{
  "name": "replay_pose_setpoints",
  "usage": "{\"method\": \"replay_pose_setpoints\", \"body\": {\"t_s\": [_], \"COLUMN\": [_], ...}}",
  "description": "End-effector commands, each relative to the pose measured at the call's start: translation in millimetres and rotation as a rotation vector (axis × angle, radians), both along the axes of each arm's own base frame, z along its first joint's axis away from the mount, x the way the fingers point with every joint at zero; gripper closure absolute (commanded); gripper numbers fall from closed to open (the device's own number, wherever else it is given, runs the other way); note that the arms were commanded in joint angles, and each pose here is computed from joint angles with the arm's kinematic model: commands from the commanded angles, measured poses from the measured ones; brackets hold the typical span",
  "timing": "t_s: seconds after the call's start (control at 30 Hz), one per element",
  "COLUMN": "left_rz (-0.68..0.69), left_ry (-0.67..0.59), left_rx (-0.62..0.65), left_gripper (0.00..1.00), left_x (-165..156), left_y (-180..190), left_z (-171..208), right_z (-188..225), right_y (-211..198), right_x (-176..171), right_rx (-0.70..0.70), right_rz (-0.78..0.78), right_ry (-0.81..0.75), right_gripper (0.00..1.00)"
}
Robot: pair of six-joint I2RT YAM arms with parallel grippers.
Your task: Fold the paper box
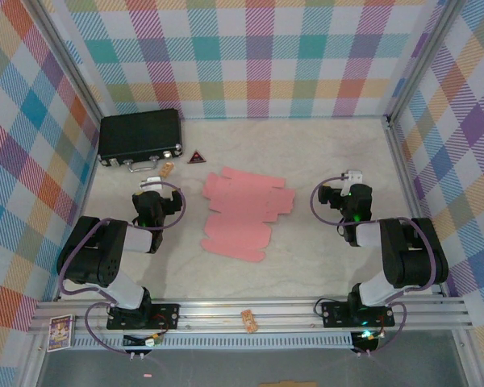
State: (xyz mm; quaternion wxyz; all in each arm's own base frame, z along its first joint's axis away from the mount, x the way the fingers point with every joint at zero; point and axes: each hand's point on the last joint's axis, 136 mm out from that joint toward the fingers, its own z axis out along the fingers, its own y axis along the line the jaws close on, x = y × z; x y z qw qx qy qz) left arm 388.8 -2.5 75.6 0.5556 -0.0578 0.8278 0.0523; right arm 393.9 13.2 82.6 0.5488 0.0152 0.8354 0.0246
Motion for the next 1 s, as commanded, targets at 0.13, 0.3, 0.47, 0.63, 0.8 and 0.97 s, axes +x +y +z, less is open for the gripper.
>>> {"method": "replay_pose_setpoints", "body": {"t_s": [0.13,0.3,0.47,0.63,0.8,0.97], "left_rz": [0.02,0.021,0.006,0.075,0.103,-0.111], "left_ry": [-0.043,-0.044,-0.07,-0.089,0.041,0.194], "left_rx": [-0.013,-0.014,-0.013,-0.013,-0.102,-0.257], "left_gripper": [0.0,0.0,0.0,0.0,0.0,0.0], "left_x": [6.5,6.3,3.9,-5.7,-1.7,10.6], "left_y": [3.2,3.2,1.3,13.3,9.3,-42.5], "left_z": [10.5,10.6,15.8,43.2,74.4,78.6], "right_z": [9.1,10.0,15.3,36.5,53.7,57.5], "right_y": [0.7,0.4,-0.9,-17.9,-2.5,49.4], "right_x": [4.0,4.1,4.5,-1.0,-1.6,-2.0], "right_rx": [-0.004,-0.003,-0.007,-0.017,0.092,0.339], "right_rz": [0.014,0.012,0.004,-0.102,-0.067,0.117], "right_ry": [-0.038,-0.041,-0.054,0.071,0.243,0.435], "right_gripper": [0.01,0.01,0.01,0.01,0.01,0.01]}}
